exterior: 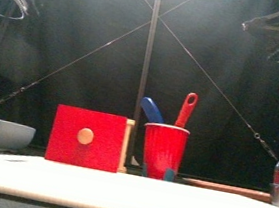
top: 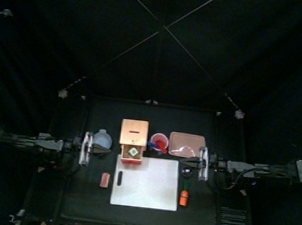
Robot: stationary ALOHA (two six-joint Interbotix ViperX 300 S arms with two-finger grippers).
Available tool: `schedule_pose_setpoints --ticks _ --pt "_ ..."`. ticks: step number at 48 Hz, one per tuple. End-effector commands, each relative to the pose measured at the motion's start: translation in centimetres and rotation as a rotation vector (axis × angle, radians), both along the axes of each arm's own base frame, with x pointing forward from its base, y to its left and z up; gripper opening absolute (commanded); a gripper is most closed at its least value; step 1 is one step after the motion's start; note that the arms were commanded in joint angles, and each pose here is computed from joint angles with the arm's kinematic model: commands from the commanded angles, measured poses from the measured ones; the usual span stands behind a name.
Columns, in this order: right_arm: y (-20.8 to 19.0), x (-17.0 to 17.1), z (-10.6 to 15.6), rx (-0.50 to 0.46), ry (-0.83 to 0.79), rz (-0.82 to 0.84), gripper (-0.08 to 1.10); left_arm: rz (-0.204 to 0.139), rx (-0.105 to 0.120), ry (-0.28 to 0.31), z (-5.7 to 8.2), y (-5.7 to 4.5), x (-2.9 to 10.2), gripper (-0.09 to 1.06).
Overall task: Place sushi on board then cut the sushi with the knife then place the pieces on the plate
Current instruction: Place the sushi on the board
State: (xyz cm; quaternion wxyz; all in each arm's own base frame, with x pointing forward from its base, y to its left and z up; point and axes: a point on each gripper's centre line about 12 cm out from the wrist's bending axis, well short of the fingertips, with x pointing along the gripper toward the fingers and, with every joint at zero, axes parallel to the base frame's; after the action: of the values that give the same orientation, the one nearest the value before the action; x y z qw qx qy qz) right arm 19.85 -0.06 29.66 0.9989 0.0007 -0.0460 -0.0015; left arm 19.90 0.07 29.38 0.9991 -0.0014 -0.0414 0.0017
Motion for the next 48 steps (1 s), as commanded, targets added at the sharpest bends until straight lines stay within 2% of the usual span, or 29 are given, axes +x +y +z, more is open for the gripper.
schedule_pose_setpoints --ticks 1,6,10,16,26,33,40,48 --pt "-0.2 0.8 0.6 0.020 0.003 -0.010 -0.03 0.054 0.014 -0.007 0.3 1.1 0.2 0.06" --pt "-0.5 2.5 1.4 0.065 0.019 -0.023 -0.02 0.075 0.016 -0.010 0.3 1.5 0.2 0.07" --pt "-0.8 5.2 2.2 0.101 0.061 -0.032 -0.02 0.086 0.016 -0.008 0.2 1.7 0.2 0.07" --pt "-0.9 10.3 2.1 0.143 0.215 -0.042 -0.02 0.093 0.013 0.002 -0.2 1.9 0.1 0.07" --pt "-1.8 16.2 1.4 0.224 0.454 -0.063 -0.02 0.093 0.011 0.025 -1.0 1.9 0.0 0.07" --pt "-2.5 18.4 2.0 0.312 0.461 -0.079 -0.02 0.098 0.011 0.041 -1.5 2.0 -0.1 0.07" --pt "-3.4 20.0 0.7 0.412 0.569 -0.096 -0.01 0.109 0.004 0.080 -2.9 2.1 -0.3 0.07" --pt "-3.9 21.8 0.7 0.409 0.659 -0.087 0.00 0.114 -0.012 0.110 -4.0 2.2 -0.6 0.07"
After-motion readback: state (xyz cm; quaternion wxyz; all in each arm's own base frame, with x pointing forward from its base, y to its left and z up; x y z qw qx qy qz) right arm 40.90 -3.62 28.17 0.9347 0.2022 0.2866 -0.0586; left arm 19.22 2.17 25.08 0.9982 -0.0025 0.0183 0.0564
